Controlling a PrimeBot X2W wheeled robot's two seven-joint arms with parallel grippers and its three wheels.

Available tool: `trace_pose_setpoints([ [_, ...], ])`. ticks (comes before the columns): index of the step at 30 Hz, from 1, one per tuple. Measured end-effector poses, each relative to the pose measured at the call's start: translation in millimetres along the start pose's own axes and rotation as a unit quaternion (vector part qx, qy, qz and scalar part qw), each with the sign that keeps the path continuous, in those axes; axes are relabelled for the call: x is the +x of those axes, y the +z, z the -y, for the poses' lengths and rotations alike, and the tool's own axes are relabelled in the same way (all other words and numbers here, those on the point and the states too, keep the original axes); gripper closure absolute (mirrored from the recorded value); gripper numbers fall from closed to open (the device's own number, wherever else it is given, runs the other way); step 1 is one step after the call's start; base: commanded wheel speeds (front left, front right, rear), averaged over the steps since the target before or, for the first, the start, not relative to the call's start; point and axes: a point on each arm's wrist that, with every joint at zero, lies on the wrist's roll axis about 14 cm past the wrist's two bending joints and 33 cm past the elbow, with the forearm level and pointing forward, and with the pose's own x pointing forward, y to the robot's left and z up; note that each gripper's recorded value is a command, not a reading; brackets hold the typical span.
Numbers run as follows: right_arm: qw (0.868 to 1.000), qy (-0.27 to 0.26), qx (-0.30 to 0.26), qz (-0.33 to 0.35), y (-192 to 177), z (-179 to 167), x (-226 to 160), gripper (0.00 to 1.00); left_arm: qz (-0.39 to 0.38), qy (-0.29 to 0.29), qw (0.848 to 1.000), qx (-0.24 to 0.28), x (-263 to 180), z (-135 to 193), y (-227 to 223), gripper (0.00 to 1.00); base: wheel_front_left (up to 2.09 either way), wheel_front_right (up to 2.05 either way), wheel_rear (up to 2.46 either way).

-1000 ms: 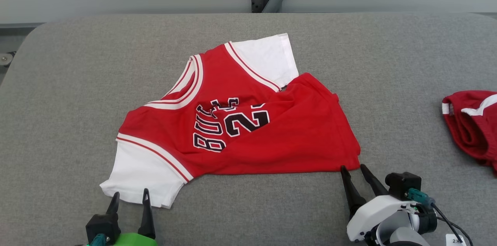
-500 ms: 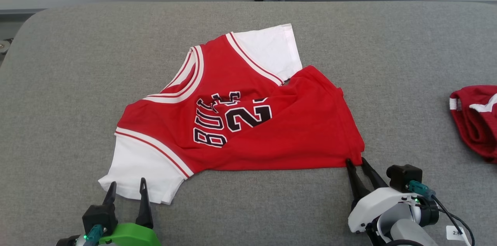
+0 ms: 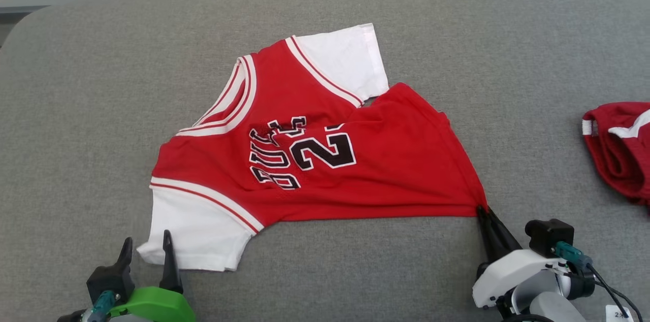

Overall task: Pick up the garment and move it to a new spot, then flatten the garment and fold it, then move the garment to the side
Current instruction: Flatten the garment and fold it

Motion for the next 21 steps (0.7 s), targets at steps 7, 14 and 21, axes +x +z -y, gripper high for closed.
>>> trace_pose_setpoints([
  [7, 1.0, -0.026, 0.001, 0.004, 0, 17, -13, 1.0, -0.035, -0.007, 0.999, -0.013, 6, 3, -20, 0.0, 0.0, 0.0, 0.0],
  [14, 1.0, -0.029, 0.004, 0.011, 4, 18, -12, 1.0, -0.062, -0.009, 0.997, -0.033, 12, 8, -34, 0.0, 0.0, 0.0, 0.0],
  [21, 1.0, -0.025, 0.004, 0.014, 6, 16, -8, 1.0, -0.067, -0.011, 0.997, -0.043, 8, 11, -38, 0.0, 0.0, 0.0, 0.0],
])
